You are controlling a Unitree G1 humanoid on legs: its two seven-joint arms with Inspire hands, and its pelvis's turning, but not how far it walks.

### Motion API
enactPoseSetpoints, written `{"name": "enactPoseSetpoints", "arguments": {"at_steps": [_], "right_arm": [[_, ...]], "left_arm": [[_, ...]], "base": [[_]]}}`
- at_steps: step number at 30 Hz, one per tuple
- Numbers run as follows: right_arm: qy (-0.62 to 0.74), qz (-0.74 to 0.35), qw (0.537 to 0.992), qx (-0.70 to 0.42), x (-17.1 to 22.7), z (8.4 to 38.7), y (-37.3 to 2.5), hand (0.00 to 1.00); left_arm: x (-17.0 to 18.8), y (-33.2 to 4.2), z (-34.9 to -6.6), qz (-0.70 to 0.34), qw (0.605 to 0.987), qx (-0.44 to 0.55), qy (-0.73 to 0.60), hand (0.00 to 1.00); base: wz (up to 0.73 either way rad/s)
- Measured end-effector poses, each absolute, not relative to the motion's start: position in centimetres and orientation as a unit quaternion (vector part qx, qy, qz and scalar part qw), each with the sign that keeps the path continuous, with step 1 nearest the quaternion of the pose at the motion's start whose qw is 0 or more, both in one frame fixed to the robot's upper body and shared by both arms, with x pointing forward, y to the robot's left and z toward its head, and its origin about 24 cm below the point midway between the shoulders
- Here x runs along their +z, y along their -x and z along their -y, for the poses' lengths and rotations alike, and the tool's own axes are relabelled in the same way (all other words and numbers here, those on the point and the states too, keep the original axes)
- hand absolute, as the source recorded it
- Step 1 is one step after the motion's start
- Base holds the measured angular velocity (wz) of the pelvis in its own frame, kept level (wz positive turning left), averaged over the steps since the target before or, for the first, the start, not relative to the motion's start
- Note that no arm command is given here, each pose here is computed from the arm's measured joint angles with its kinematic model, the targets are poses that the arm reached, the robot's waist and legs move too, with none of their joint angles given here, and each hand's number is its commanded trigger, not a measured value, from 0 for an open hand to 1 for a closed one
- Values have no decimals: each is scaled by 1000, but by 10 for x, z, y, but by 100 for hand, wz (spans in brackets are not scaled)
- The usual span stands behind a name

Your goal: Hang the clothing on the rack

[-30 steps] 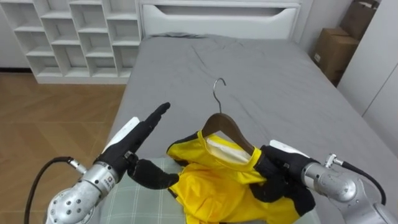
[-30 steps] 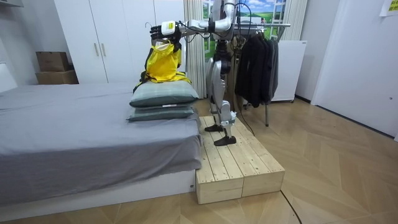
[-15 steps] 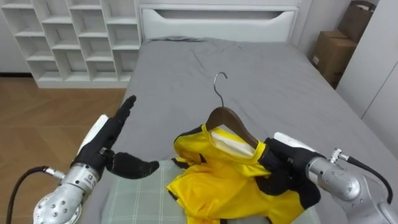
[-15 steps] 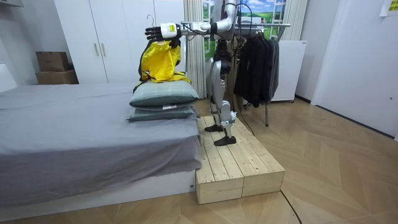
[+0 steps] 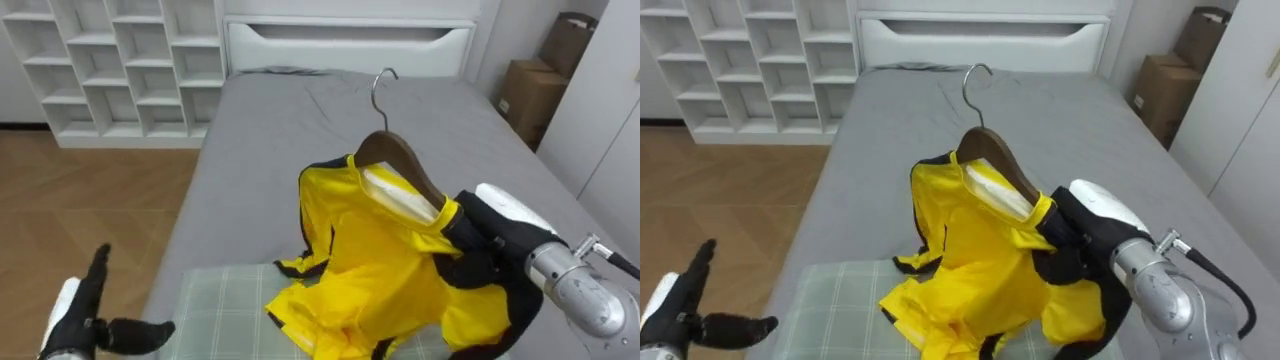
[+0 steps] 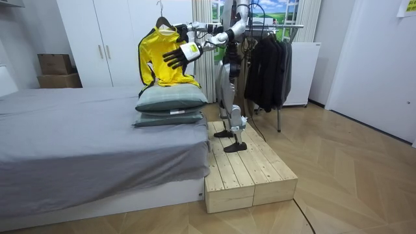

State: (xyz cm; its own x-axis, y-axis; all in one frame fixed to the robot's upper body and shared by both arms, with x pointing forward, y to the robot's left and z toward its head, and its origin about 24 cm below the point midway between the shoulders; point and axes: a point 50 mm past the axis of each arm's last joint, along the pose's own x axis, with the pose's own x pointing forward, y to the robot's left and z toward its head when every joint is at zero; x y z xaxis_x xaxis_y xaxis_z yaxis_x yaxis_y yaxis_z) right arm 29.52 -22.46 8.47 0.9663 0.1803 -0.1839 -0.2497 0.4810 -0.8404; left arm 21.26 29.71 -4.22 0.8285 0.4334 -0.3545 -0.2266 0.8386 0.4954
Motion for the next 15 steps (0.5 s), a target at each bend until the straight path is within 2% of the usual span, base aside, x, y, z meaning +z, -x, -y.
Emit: {"name": "enactPoseSetpoints", "arguments": {"at_steps": [4, 11, 15], "right_arm": [[497, -16, 861, 109, 96, 226, -295, 100], [487, -6, 868, 99, 100, 228, -291, 100], [472, 3, 876, 99, 103, 227, -282, 100]], "left_arm": [[-68, -179, -307, -299, 906, 202, -220, 0], [-100, -133, -308, -389, 873, 213, -203, 0], [-120, -100, -308, -457, 842, 213, -194, 0]], "base": [[-4], [0], [0]]}}
